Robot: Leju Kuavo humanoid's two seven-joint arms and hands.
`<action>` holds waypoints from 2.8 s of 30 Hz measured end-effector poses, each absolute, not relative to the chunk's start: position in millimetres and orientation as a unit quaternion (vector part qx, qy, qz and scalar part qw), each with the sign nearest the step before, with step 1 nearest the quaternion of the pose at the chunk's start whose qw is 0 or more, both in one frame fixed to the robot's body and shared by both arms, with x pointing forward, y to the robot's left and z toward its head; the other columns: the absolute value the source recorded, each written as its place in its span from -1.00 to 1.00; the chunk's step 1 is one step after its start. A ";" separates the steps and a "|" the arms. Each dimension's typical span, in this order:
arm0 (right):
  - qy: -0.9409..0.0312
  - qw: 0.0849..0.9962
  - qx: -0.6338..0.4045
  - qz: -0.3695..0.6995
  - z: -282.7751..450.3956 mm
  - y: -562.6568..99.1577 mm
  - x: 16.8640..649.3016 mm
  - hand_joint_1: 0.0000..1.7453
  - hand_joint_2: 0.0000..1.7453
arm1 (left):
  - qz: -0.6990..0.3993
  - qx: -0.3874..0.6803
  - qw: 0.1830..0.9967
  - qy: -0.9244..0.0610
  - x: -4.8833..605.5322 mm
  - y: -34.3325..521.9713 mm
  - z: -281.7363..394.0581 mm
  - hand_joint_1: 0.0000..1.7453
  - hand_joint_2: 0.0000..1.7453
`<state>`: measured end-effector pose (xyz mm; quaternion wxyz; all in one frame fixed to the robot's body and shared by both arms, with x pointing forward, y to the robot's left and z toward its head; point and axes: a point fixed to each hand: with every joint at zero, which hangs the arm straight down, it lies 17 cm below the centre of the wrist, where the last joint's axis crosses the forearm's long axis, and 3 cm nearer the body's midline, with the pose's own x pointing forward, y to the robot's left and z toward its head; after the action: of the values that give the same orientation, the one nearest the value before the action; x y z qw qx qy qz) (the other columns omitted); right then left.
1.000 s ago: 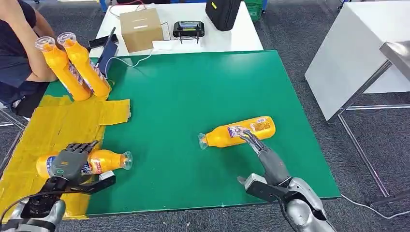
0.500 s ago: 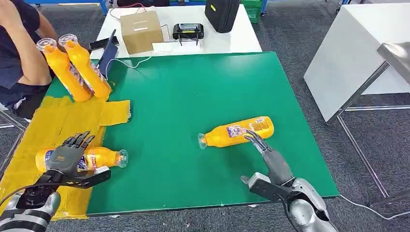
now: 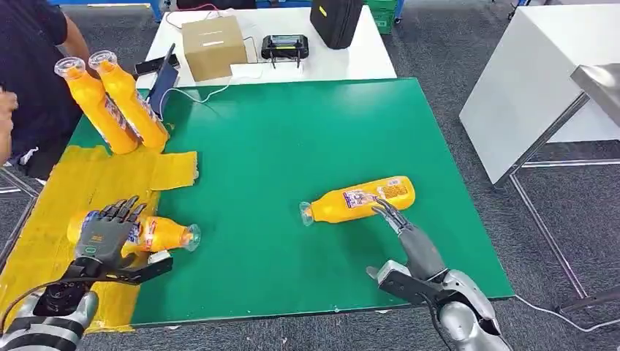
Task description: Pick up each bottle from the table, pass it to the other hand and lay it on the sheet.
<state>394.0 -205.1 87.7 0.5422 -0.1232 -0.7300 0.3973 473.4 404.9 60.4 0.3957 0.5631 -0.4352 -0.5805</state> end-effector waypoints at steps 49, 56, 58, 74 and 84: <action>-0.587 0.538 -0.311 0.519 134.1 -318.7 577.6 -1.00 1.00 | -0.192 0.249 0.441 -0.841 447.7 324.8 231.8 -1.00 -1.00; -0.560 0.545 -0.251 0.571 113.0 -307.9 573.5 -1.00 1.00 | -0.187 0.246 0.431 -0.848 450.1 321.4 238.9 -1.00 1.00; -0.551 0.547 -0.237 0.584 106.7 -307.8 570.5 -1.00 1.00 | -0.184 0.245 0.428 -0.850 451.8 321.8 241.6 -1.00 1.00; -0.446 0.560 -0.174 0.676 50.4 -294.8 545.3 -1.00 1.00 | -0.192 0.231 0.411 -0.861 476.5 306.7 256.6 -1.00 1.00; -0.430 0.559 -0.190 0.683 26.0 -280.3 541.3 -1.00 1.00 | -0.202 0.218 0.405 -0.865 480.8 291.8 258.6 -1.00 1.00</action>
<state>541.3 -280.3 26.0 0.5593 -0.1896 -0.4296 0.6832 480.8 291.8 258.6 0.4050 0.2177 -0.8647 -0.2020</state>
